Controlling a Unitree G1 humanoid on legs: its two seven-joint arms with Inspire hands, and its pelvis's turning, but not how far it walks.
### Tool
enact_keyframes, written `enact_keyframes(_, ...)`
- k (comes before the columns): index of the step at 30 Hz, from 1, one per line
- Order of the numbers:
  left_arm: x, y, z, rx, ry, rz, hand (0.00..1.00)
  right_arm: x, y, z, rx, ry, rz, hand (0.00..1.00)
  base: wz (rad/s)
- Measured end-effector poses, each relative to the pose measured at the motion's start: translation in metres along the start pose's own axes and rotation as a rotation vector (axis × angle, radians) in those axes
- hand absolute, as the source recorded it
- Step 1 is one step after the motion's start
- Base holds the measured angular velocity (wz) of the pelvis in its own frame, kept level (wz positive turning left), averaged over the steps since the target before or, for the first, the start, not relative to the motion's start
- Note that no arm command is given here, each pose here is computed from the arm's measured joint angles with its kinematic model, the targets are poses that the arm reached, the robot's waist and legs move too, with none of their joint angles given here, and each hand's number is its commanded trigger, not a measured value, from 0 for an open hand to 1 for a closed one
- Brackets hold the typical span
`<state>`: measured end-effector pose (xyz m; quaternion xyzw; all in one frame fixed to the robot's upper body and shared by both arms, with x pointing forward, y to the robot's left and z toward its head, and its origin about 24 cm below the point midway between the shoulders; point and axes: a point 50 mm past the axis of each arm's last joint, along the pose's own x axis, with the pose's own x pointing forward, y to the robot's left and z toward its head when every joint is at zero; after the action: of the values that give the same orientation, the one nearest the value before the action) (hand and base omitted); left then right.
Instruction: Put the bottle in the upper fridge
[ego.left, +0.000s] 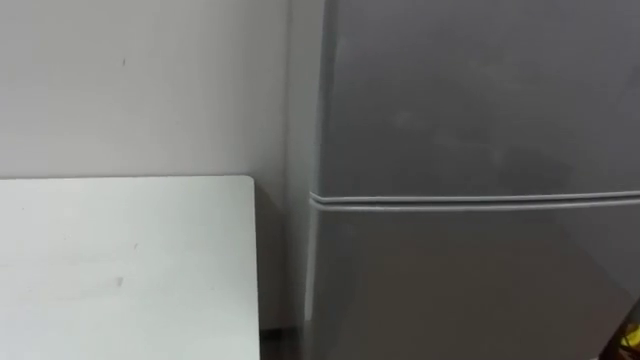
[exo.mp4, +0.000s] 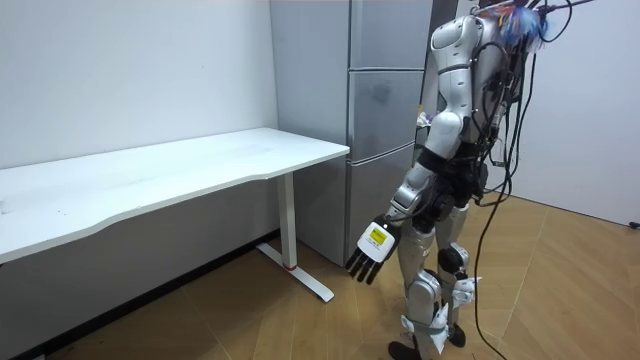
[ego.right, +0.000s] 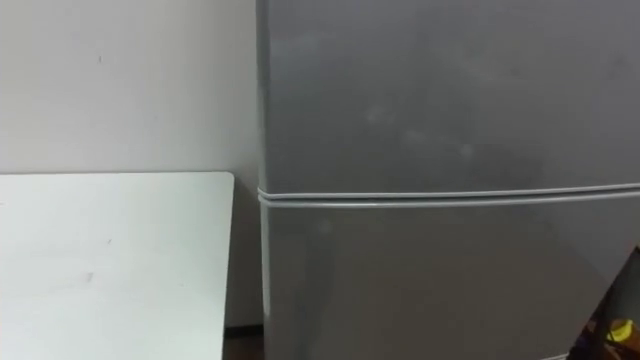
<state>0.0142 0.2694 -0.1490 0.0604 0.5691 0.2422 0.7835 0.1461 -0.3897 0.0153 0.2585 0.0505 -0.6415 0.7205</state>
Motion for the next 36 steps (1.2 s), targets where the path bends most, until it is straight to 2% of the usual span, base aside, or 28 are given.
enact_keyframes(7, 0.001, -0.002, 0.007, -0.031, -0.027, -0.001, 0.0, -0.003, -0.064, -0.068, -0.159, 0.208, -0.197, 0.0, 0.02)
enact_keyframes(9, 0.0, -0.004, 0.004, -0.045, -0.021, -0.006, 0.0, -0.005, -0.078, -0.077, -0.183, 0.245, -0.234, 0.0, 0.0)
enact_keyframes(11, -0.001, -0.005, 0.001, -0.049, -0.012, -0.013, 0.0, -0.009, -0.088, -0.084, -0.226, 0.269, -0.235, 0.0, 0.0)
enact_keyframes(16, -0.002, -0.012, -0.011, -0.05, 0.031, -0.025, 0.0, -0.025, -0.125, -0.12, -0.489, 0.363, -0.212, 0.0, 0.0)
enact_keyframes(20, -0.002, -0.013, -0.013, -0.055, 0.041, -0.027, 0.0, -0.036, -0.154, -0.137, -0.548, 0.475, -0.232, 0.0, -0.01)
enact_keyframes(26, -0.001, -0.014, -0.012, -0.054, 0.043, -0.033, 0.0, -0.054, -0.175, -0.161, -0.721, 0.657, -0.075, 0.0, 0.01)
enact_keyframes(31, -0.002, -0.022, -0.013, -0.039, 0.047, -0.058, 0.0, -0.07, -0.171, -0.18, -0.91, 0.799, 0.164, 0.0, 0.02)
enact_keyframes(36, -0.003, -0.026, -0.015, -0.022, 0.051, -0.07, 0.0, -0.079, -0.161, -0.193, -0.994, 0.862, 0.31, 0.0, 0.19)
